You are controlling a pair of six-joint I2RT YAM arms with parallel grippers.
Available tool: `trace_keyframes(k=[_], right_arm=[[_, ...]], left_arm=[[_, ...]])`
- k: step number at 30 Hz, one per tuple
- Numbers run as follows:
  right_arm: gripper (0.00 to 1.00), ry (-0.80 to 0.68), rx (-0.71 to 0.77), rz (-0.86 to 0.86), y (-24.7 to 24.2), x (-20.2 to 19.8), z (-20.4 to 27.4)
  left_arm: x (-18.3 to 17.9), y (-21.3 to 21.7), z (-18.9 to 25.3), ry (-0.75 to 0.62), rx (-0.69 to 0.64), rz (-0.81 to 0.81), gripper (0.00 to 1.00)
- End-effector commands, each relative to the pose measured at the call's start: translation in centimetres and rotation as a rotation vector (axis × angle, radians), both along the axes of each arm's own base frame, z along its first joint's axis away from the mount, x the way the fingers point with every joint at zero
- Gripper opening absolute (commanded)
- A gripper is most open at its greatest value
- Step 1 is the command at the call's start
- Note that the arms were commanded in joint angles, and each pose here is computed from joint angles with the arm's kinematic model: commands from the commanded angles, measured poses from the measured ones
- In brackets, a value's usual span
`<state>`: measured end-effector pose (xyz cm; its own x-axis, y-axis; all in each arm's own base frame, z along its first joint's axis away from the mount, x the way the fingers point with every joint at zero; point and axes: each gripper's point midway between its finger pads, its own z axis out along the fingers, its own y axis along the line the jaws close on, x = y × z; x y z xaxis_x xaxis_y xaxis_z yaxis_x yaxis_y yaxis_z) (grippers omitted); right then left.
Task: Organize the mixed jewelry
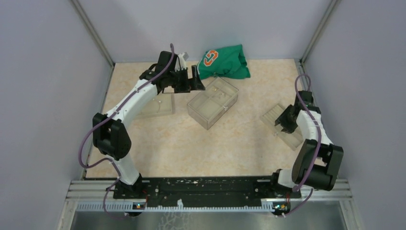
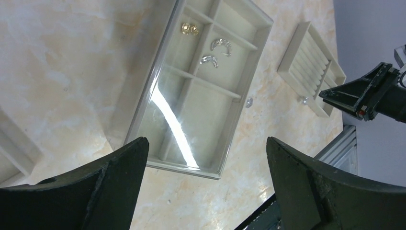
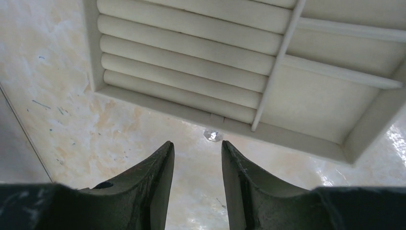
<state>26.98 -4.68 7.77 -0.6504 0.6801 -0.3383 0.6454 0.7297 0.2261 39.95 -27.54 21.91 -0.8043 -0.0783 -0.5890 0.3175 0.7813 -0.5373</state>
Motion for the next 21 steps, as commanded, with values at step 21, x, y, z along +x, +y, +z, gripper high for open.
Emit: trace_keyframes(k=[21], right_arm=[[0.43, -0.077, 0.194, 0.342, 11.9, 6.6, -2.8]], left_arm=[[-0.7, 0.7, 0.0, -0.013, 0.026, -0.005, 0.99]])
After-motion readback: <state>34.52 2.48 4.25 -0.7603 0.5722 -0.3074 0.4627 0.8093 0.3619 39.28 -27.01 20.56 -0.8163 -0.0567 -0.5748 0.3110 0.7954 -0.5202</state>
